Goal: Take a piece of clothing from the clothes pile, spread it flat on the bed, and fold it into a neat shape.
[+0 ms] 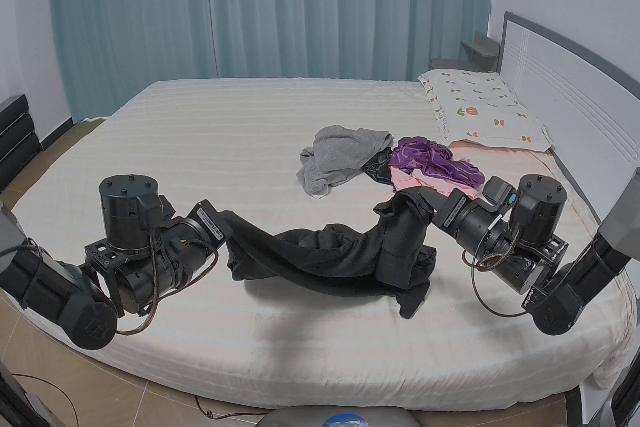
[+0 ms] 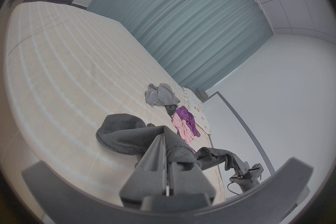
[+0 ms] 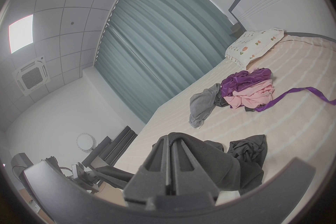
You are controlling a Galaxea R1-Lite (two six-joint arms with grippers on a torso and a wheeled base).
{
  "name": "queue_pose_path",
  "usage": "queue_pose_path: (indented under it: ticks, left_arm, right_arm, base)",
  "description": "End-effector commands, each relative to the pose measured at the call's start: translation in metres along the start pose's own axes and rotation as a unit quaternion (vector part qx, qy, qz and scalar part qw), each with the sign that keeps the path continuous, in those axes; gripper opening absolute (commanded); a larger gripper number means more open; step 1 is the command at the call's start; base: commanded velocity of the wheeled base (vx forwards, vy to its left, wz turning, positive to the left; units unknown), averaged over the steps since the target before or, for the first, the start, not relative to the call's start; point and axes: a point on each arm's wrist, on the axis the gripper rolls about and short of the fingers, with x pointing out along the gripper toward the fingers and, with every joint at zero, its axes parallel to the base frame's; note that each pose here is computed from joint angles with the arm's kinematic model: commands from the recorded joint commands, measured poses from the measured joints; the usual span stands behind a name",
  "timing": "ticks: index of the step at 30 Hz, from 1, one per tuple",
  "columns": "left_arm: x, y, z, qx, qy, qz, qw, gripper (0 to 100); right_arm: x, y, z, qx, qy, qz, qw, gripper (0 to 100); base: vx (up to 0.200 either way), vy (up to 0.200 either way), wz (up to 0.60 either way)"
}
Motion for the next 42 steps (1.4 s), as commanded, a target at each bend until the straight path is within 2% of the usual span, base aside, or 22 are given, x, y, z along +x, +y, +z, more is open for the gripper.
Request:
queue_pose_path:
  ticks: [1, 18, 42]
  left_arm:
    - [0.003, 0.002, 0.001, -0.001, -0.002, 0.004, 1.0, 0]
    - [0.006, 0.0, 0.005, -0.004, -0.018, -0.009, 0.9998, 0]
    - [0.005, 0.001, 0.012, -0.007, -0.03, -0.008, 0.9995, 0]
  right_arm:
    - [0.001, -0.001, -0.001, -0.002, 0.001, -0.003, 1.0, 0]
    - [0.004, -0.005, 0.005, -0.037, -0.035, -0.038, 0.998, 0]
    - [0.002, -0.001, 0.007, -0.032, -0.035, -0.028, 0.9985, 0]
  base:
    - [0.0, 0.2, 0.0]
    - [0.0, 0.2, 0.0]
    - [0.0, 0.2, 0.0]
